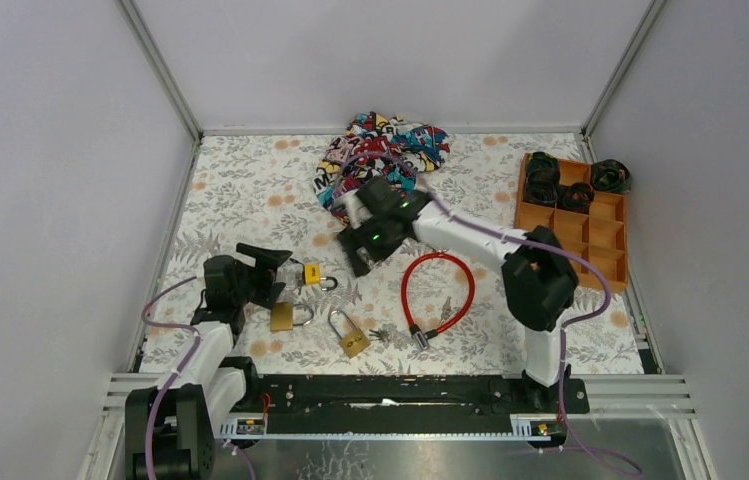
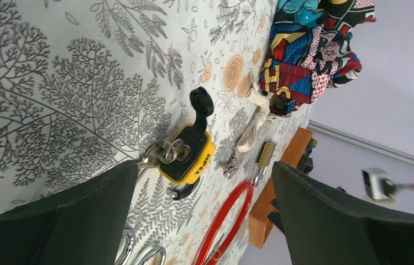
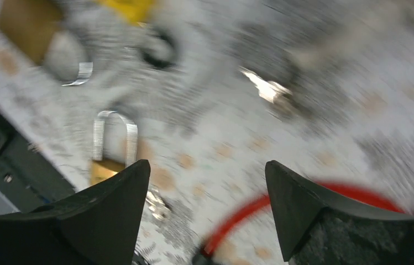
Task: Lock with the key
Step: Pick up the lock from the center of the board.
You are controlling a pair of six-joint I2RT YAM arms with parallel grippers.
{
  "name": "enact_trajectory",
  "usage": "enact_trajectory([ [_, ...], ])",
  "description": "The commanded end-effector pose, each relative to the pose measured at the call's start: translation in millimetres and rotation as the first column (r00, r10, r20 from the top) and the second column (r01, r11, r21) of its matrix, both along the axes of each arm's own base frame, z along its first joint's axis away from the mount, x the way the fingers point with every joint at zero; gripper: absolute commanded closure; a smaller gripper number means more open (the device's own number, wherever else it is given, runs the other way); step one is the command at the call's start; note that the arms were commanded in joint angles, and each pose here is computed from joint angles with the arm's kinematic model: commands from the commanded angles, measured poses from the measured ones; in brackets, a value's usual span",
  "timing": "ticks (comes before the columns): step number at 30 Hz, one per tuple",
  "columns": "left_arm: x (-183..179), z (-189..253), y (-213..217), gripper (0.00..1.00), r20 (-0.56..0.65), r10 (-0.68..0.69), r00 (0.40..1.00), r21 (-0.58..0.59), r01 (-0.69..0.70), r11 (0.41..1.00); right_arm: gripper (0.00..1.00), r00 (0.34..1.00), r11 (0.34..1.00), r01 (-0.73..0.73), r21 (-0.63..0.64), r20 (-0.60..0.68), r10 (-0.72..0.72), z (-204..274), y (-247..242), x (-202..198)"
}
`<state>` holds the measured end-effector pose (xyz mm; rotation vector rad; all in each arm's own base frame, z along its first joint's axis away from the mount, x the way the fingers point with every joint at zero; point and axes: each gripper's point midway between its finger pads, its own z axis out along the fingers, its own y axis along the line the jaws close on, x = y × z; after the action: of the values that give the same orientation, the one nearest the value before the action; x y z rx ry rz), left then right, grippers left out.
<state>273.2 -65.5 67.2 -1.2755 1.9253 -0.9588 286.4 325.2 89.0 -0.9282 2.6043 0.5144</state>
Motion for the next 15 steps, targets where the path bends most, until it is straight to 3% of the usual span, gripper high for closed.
enact_trajectory([
  [1, 20.2, 36.1, 7.8, 0.02, 0.128, 0.001, 0.992, 0.059, -0.008, 0.998, 0.14, 0.892, 0.874, -0.448, 0.189, 0.153, 0.424, 7.9, 92.4, -36.8],
  [3, 22.8, 43.2, 10.3, 0.01, 0.138, -0.013, 0.99, 0.097, -0.001, 0.995, 0.09, 0.829, 0.811, -0.553, 0.191, 0.219, 0.514, 3.2, 107.3, -30.6],
  [4, 24.9, 47.5, 12.9, 0.01, 0.144, -0.009, 0.989, 0.112, -0.007, 0.994, 0.02, 0.792, 0.774, -0.605, 0.185, 0.246, 0.559, -0.2, 113.2, -27.3],
  [7, 29.0, 53.8, 20.3, 0.01, 0.158, 0.001, 0.987, 0.151, -0.025, 0.988, 0.0, 0.704, 0.678, -0.705, 0.205, 0.31, 0.639, -8.6, 134.1, -24.3],
  [11, 32.3, 59.9, 39.7, 0.02, 0.141, 0.029, 0.99, 0.268, -0.066, 0.961, 0.0, 0.641, 0.629, -0.757, 0.178, 0.394, 0.659, -26.8, 150.1, -13.1],
  [15, 21.6, 44.2, 66.1, 0.02, 0.035, 0.1, 0.994, 0.397, -0.106, 0.912, 0.0, 0.596, 0.59, -0.791, 0.162, 0.423, 0.682, -40.6, 165.2, -6.8],
])
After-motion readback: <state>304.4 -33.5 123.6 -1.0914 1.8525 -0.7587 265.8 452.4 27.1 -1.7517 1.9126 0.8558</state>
